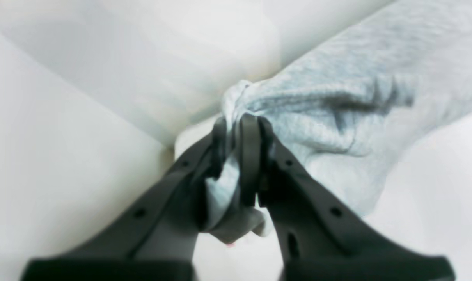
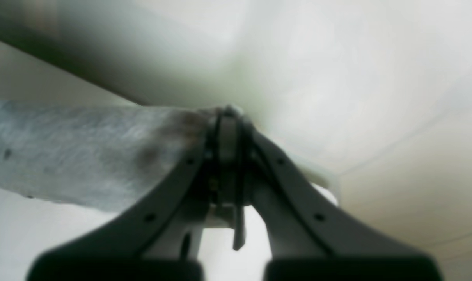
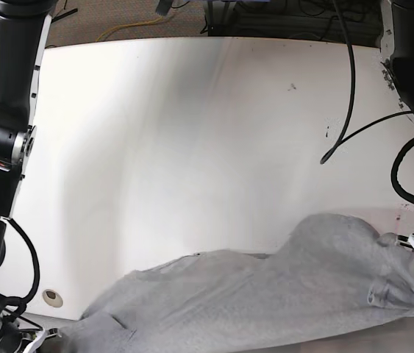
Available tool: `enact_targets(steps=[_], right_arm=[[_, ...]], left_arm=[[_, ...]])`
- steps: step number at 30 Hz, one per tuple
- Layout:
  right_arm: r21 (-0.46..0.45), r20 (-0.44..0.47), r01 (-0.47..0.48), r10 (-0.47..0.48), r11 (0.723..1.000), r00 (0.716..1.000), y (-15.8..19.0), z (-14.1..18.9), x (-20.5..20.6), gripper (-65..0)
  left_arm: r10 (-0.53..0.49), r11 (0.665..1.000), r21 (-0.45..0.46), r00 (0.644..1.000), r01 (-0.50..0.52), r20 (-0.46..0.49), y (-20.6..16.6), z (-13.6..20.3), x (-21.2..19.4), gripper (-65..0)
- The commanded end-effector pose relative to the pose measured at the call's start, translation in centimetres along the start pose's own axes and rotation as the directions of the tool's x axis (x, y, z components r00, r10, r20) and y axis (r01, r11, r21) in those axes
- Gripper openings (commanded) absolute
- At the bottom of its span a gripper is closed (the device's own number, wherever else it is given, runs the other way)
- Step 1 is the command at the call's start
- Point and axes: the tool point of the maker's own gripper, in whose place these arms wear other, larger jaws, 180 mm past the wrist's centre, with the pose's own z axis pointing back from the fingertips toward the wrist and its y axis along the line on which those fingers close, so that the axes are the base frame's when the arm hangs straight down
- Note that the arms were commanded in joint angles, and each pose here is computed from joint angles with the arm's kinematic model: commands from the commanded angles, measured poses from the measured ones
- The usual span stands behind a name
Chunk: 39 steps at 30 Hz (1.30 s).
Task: Fold the T-shirt properly
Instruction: 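Lift the shirt with both grippers and stretch it apart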
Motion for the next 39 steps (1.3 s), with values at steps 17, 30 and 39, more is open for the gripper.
enact_targets(steps=[17, 30, 39], right_arm=[[-0.069, -0.060, -0.006, 0.002, 0.998, 0.998, -0.5, 3.6, -6.7, -65.0], [-0.047, -0.219, 0.067, -0.076, 0.997, 0.973, 4.0, 7.0, -18.4, -65.0], [-0.057, -0.344, 0.154, -0.164, 0.986, 0.924, 7.3, 10.8, -26.4, -65.0]], left_arm=[[-0.077, 0.995, -0.076, 0.986, 0.066, -0.150, -2.3, 0.9, -6.5, -64.7], [-0.173, 0.968, -0.236, 0.908, 0.085, -0.383, -6.5, 4.4, -16.9, -64.7], [-0.207, 0.943, -0.331, 0.823, 0.024, -0.529, -9.7, 8.4, -23.3, -65.0]])
